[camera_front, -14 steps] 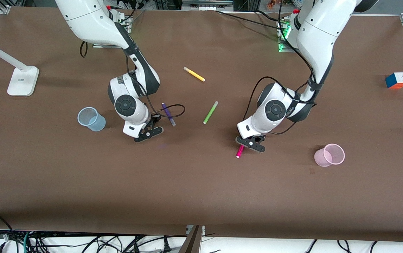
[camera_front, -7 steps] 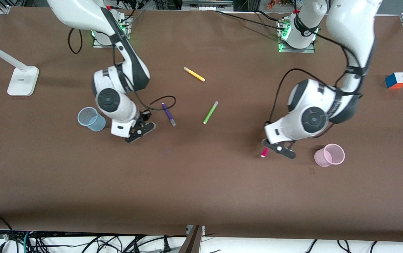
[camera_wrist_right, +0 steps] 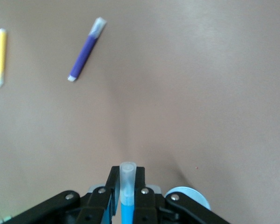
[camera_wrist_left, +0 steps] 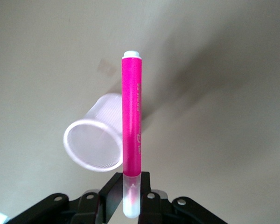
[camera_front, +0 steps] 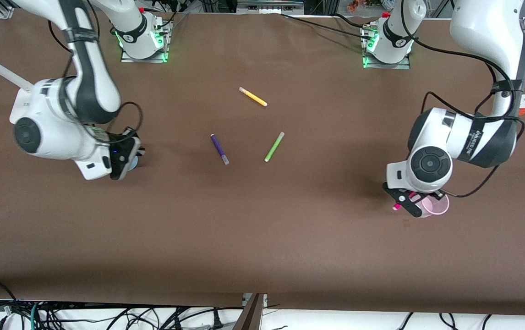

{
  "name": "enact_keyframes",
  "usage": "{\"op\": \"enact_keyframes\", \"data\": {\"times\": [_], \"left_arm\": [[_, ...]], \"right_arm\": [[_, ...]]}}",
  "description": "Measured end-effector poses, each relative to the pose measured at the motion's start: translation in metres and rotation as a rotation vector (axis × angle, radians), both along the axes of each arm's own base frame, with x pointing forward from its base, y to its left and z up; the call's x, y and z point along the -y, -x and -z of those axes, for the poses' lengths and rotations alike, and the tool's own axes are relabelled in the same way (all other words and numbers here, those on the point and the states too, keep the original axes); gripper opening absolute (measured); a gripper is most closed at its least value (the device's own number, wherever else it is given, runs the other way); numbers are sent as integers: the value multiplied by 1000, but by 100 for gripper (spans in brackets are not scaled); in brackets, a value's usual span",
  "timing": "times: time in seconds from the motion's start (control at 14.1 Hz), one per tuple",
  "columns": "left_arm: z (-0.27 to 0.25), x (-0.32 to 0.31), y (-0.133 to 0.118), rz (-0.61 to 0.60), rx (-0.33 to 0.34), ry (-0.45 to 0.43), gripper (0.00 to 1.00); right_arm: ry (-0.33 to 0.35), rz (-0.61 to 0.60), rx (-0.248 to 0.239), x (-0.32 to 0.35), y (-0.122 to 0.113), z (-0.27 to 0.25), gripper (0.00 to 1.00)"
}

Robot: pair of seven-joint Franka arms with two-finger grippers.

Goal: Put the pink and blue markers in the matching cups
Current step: 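Carry the blue marker to the blue cup while the left gripper carries pink, then open both grippers to drop the markers into their cups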

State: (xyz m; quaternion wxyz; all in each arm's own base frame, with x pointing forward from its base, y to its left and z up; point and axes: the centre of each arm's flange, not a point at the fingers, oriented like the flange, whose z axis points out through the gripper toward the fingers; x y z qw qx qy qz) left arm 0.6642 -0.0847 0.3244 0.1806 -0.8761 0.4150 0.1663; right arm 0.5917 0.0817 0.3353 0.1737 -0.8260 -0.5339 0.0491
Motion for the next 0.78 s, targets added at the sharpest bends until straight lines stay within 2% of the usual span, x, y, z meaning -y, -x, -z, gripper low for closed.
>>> {"op": "enact_keyframes", "data": {"times": [0.14, 0.28, 0.57, 0.78], "left_arm": [[3, -28, -4, 88, -47, -91, 21], [1, -41, -6, 155, -74, -180, 21], [7, -61, -7, 206, -135, -238, 21], [36, -72, -6, 202, -186, -243, 21]], "right_arm": [[-71, -83, 14, 23, 1, 2, 16], [-153, -154, 51, 35, -1, 5, 16], [-320, -235, 127, 66, -5, 34, 16], [-357, -238, 119, 80, -3, 48, 16]]}}
